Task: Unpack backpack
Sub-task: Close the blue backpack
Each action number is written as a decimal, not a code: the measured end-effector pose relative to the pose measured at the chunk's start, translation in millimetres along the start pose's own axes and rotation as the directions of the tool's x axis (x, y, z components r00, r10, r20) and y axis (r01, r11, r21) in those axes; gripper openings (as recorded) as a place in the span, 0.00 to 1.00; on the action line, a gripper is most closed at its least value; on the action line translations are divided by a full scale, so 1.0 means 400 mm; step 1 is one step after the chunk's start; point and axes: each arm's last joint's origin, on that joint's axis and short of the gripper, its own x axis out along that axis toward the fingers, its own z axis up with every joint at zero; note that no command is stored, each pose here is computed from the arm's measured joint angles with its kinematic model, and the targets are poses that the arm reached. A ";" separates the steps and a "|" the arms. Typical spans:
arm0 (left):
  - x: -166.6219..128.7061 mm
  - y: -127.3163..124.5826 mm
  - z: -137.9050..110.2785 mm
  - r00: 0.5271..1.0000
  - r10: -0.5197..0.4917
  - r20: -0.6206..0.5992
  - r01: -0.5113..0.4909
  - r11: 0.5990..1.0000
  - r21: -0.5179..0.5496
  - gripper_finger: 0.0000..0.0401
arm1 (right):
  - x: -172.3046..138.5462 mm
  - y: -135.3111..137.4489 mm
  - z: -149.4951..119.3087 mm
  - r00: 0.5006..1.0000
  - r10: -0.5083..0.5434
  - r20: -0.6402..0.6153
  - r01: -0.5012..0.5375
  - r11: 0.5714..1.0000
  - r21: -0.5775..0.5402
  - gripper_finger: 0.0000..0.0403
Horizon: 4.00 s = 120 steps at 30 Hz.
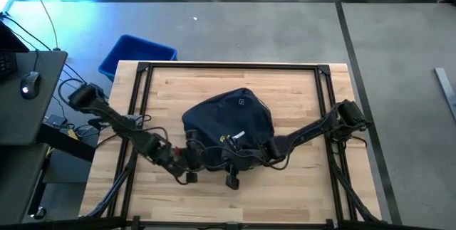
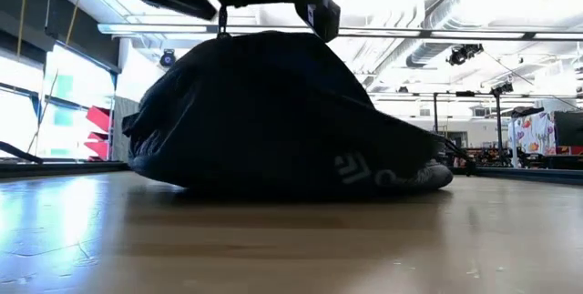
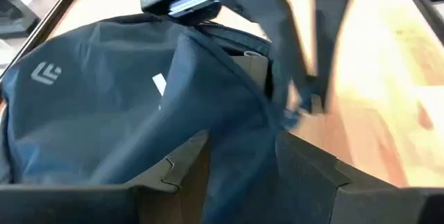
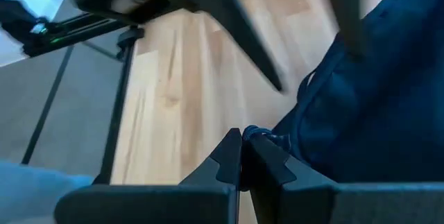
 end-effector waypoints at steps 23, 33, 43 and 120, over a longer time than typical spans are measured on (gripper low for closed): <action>0.092 -0.057 -0.023 0.975 -0.210 -0.072 0.206 0.977 -0.055 0.02 | -0.013 0.011 -0.063 0.979 -0.072 -0.190 0.085 0.994 0.063 0.00; 0.019 -0.092 -0.044 0.962 -0.179 -0.205 0.185 0.983 0.014 0.00 | -0.050 -0.021 -0.219 0.824 -0.278 -0.493 0.335 0.942 0.029 0.00; 0.020 -0.105 -0.004 0.980 -0.197 -0.041 0.193 0.978 -0.077 0.01 | -0.036 0.041 -0.164 0.932 -0.110 -0.346 0.135 0.990 0.049 0.00; 0.086 -0.171 -0.032 0.983 -0.057 -0.173 0.097 0.968 0.232 0.00 | -0.018 -0.009 -0.175 0.924 -0.145 -0.353 0.201 0.971 0.129 0.00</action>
